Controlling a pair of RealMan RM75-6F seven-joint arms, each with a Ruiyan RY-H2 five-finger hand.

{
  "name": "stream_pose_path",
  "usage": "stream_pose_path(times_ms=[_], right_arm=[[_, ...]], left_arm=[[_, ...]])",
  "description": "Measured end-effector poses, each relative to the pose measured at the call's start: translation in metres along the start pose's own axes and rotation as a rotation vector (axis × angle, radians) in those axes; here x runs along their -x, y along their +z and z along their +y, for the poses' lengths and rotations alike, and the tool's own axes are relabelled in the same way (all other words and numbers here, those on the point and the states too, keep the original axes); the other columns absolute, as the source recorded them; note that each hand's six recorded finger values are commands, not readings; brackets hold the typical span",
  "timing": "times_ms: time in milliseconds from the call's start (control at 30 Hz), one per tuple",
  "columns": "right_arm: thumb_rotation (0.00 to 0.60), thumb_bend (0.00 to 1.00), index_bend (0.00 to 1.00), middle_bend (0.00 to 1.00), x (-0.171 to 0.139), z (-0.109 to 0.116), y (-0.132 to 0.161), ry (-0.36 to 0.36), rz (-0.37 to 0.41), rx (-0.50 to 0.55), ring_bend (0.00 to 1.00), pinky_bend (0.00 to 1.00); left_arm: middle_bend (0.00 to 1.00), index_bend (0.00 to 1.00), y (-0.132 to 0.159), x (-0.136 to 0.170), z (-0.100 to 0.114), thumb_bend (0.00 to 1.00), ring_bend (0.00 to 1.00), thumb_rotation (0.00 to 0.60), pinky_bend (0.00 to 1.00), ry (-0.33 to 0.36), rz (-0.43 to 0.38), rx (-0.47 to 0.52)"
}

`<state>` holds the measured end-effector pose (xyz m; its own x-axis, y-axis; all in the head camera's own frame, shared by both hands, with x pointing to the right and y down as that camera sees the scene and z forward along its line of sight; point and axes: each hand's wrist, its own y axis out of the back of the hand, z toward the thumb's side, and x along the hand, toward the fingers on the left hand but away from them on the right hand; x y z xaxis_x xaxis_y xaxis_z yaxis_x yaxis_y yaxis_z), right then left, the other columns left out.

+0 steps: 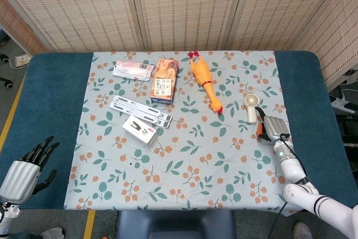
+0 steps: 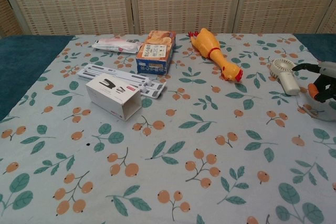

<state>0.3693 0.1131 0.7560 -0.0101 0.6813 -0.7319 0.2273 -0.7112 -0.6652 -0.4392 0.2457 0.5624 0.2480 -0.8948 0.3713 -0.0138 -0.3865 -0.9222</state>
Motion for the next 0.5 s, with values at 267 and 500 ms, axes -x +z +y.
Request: stream_pose_path(times_ms=[267, 500], right_arm=[[0.600, 0.70, 0.05, 0.77, 0.0012, -0.0012, 0.0009, 0.003, 0.005, 0.000, 0.57, 0.73], [0.600, 0.70, 0.05, 0.77, 0.0026, -0.0020, 0.0014, 0.005, 0.006, -0.001, 0.57, 0.73]], left_arm=[[0.03, 0.11, 0.0001, 0.0003, 0.0001, 0.38, 0.15, 0.600, 0.43, -0.001, 0.000, -0.001], [0.03, 0.12, 0.0003, 0.0005, 0.0003, 0.38, 0.15, 0.600, 0.43, 0.000, -0.001, -0.001]])
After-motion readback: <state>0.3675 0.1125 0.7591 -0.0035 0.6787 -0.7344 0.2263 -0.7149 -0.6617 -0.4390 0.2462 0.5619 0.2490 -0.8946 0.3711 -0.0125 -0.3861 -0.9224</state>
